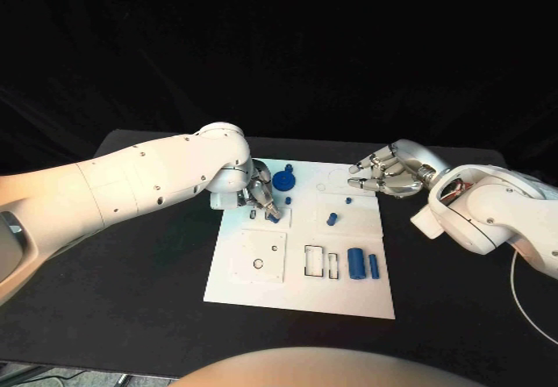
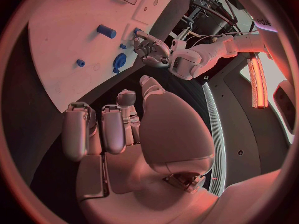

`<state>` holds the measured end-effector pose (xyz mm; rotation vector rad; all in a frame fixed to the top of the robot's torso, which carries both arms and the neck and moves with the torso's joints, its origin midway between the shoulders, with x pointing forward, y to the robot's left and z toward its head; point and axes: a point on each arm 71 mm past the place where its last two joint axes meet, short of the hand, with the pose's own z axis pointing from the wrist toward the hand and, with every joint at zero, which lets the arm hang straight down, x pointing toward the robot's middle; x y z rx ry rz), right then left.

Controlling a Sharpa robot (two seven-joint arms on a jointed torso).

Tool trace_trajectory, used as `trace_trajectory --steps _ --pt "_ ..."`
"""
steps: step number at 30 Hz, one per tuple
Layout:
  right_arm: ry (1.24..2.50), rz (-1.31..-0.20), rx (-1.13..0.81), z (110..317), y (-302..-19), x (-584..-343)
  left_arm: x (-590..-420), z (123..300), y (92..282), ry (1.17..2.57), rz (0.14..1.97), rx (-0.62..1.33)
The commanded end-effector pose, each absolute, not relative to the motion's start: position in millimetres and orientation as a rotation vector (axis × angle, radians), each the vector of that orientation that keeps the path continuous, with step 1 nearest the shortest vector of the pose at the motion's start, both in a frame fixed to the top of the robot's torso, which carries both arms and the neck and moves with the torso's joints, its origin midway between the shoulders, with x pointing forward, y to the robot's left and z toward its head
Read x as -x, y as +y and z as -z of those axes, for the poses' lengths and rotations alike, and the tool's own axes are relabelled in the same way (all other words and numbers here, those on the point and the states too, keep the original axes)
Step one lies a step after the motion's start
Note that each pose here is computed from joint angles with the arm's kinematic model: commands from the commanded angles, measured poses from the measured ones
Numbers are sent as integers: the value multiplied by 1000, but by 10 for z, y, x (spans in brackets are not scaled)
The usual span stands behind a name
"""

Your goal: Assemble the parts on the task board

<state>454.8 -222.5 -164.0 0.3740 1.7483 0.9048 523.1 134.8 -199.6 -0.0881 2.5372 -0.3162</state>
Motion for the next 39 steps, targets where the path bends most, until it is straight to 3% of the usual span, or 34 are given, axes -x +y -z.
trace_trajectory --steps 1,12,22,39 --pt "1759 -913 -353 1649 -2202 -4537 -5227 2010 1343 2530 319 109" --pt "1764 -915 -357 1672 -2199 -4536 -5238 1967 1372 2447 445 325" --pt "1766 -911 -360 1683 -2217 -4539 -5136 1916 1550 2394 522 486" --pt "1727 -912 -358 1667 -2246 -4550 -5027 2012 1645 2238 404 368"
